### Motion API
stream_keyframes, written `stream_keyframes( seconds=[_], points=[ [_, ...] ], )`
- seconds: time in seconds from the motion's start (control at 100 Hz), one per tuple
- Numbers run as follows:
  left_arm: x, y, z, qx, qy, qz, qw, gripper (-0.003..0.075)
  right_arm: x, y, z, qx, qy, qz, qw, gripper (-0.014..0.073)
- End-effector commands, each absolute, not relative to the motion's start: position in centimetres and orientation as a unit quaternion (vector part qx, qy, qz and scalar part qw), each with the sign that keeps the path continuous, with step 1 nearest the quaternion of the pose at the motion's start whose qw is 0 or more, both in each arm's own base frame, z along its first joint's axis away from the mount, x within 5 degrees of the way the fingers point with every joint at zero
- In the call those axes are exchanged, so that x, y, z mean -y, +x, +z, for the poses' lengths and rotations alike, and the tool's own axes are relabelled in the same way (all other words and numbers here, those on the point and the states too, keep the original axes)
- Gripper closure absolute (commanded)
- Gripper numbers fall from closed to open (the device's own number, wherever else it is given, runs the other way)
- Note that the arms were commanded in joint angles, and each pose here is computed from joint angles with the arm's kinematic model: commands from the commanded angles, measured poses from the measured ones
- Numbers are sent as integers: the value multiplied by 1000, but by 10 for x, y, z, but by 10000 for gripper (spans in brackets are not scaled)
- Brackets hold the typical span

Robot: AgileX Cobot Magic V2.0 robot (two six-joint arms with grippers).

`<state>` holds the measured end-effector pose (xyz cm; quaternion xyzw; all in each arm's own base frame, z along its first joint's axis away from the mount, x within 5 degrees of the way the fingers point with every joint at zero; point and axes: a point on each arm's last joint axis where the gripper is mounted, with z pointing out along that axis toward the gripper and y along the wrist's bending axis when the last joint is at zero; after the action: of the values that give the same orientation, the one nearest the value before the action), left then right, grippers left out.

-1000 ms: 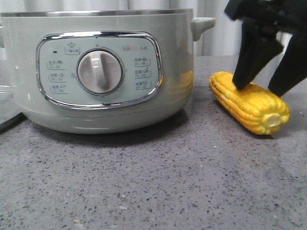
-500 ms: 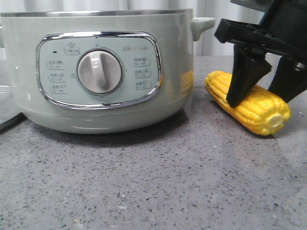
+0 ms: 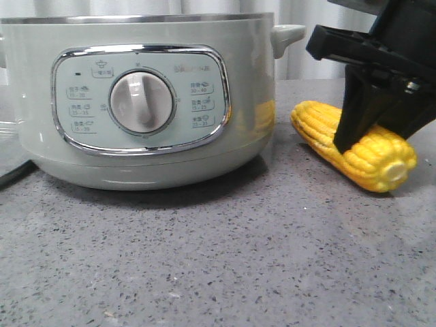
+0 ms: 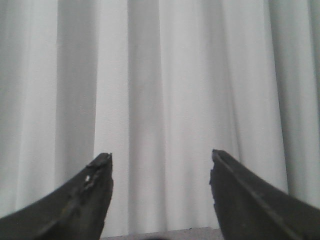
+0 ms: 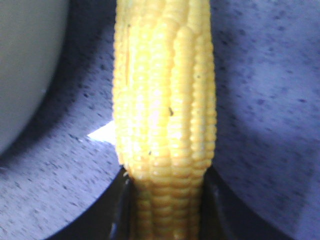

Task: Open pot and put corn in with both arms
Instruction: 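Lift the corn cob and carry it over the open pot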

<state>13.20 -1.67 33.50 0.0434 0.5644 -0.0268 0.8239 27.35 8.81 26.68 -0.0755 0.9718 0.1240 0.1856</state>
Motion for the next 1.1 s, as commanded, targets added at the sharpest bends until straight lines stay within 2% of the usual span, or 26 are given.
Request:
stream_keyframes(
  seconds=[0.0,0.25,0.51,0.63,0.8,1.09],
  points=[
    [17,128,353,-519,39,-31,854,332,-76,268,297,-961,-74,121,240,575],
    [17,128,353,-519,39,-31,854,332,-37,245,357,-944,-28,106,310,575],
    [17,128,353,-519,39,-31,854,332,-43,231,424,-902,-42,132,408,575],
    [17,128,353,-519,39,-31,854,333,-61,233,443,-878,-70,158,447,575],
    [17,128,354,-518,39,-31,854,332,-100,240,454,-840,-119,202,489,575],
    [17,128,354,-518,39,-31,854,333,-168,265,442,-819,-183,248,484,577]
  ],
)
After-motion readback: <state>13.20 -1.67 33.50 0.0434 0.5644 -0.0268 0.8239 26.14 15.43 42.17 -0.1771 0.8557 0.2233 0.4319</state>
